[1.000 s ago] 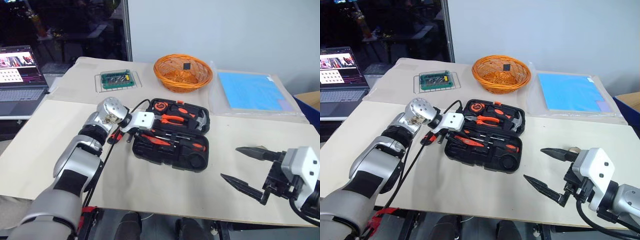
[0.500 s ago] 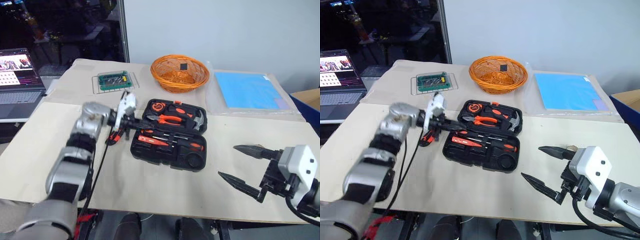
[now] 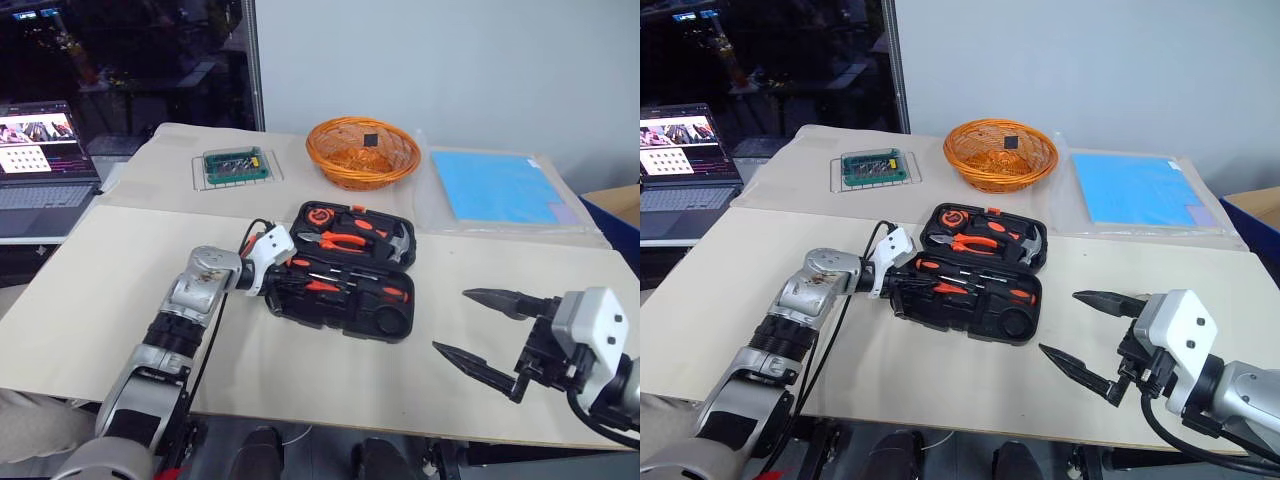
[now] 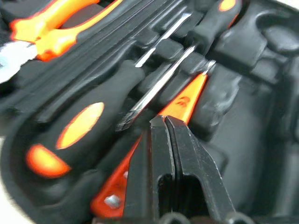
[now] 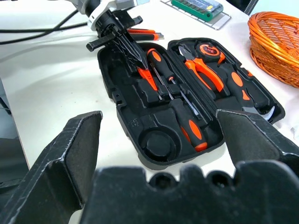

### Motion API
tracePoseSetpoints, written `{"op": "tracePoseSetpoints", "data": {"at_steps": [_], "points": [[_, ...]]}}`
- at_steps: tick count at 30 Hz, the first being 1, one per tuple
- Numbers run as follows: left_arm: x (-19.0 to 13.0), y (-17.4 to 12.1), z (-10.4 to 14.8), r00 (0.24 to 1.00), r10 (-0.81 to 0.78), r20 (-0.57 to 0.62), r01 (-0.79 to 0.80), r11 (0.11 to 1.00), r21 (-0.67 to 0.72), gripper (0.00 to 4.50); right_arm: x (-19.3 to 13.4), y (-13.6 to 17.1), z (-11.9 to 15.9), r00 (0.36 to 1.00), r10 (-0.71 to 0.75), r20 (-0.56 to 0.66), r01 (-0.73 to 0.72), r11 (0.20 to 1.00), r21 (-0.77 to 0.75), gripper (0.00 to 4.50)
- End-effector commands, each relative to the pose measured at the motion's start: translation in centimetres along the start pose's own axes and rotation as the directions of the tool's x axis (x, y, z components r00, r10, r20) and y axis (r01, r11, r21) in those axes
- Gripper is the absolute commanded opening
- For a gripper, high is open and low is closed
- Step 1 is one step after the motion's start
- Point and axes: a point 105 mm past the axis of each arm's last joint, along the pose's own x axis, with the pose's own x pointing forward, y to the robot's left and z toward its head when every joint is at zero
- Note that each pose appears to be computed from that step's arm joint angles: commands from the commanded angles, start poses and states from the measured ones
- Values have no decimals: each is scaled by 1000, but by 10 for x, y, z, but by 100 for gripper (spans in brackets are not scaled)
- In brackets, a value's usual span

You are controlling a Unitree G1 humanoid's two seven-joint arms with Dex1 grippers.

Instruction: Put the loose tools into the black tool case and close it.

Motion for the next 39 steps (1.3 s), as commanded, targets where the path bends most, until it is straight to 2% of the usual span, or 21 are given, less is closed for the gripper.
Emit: {"op": "tracePoseSetpoints", "data": {"at_steps": [1,4,8,10,12,16,18,19,20,24,25,28,31,33,35,37,39], "points": [[-47,26,56,942,239,235,-250,968,16,65,4,1,8,998,25,52,-24,1000,-12,450],[-69,37,56,890,398,222,-408,913,-1,174,6,0,9,997,36,67,-35,999,-8,450],[-96,53,32,747,659,83,-655,752,-77,312,10,2,12,991,92,99,-93,996,9,450],[-96,54,18,702,712,10,-708,699,-100,381,11,2,13,988,112,108,-113,994,5,450],[-89,50,1,692,719,-67,-721,684,-110,446,11,0,14,987,116,111,-117,993,-3,450],[-86,51,-30,647,742,-177,-762,641,-96,446,11,-2,16,986,126,112,-124,992,-19,450],[-83,51,-36,649,737,-189,-759,642,-105,388,11,-2,17,986,127,113,-125,992,-25,450],[-80,50,-40,653,732,-193,-756,645,-112,376,11,-2,17,986,127,111,-125,992,-29,450],[-79,50,-42,654,731,-195,-756,645,-113,326,10,-3,17,986,127,111,-124,992,-31,450],[-80,50,-38,670,728,-143,-742,660,-117,179,9,-3,16,987,120,103,-116,993,-36,450],[-81,50,-29,676,731,-91,-737,667,-112,178,9,-3,16,988,117,103,-113,993,-36,450],[-80,33,24,787,590,181,-591,805,-54,178,6,-1,15,990,103,100,-100,995,-29,450],[-73,6,53,915,305,266,-338,937,89,178,3,-1,13,992,86,93,-84,996,-26,450],[-64,-10,56,968,126,215,-163,972,166,178,1,-1,13,993,78,90,-75,997,-27,450],[-48,-23,54,991,-45,129,2,949,316,178,1,-1,13,993,72,90,-70,997,-30,450],[-34,-27,47,985,-170,11,152,904,399,178,0,-1,13,994,69,88,-66,997,-33,450],[-26,-33,45,948,-309,-77,313,860,402,178,-2,0,15,994,61,86,-58,998,-35,450]]}}
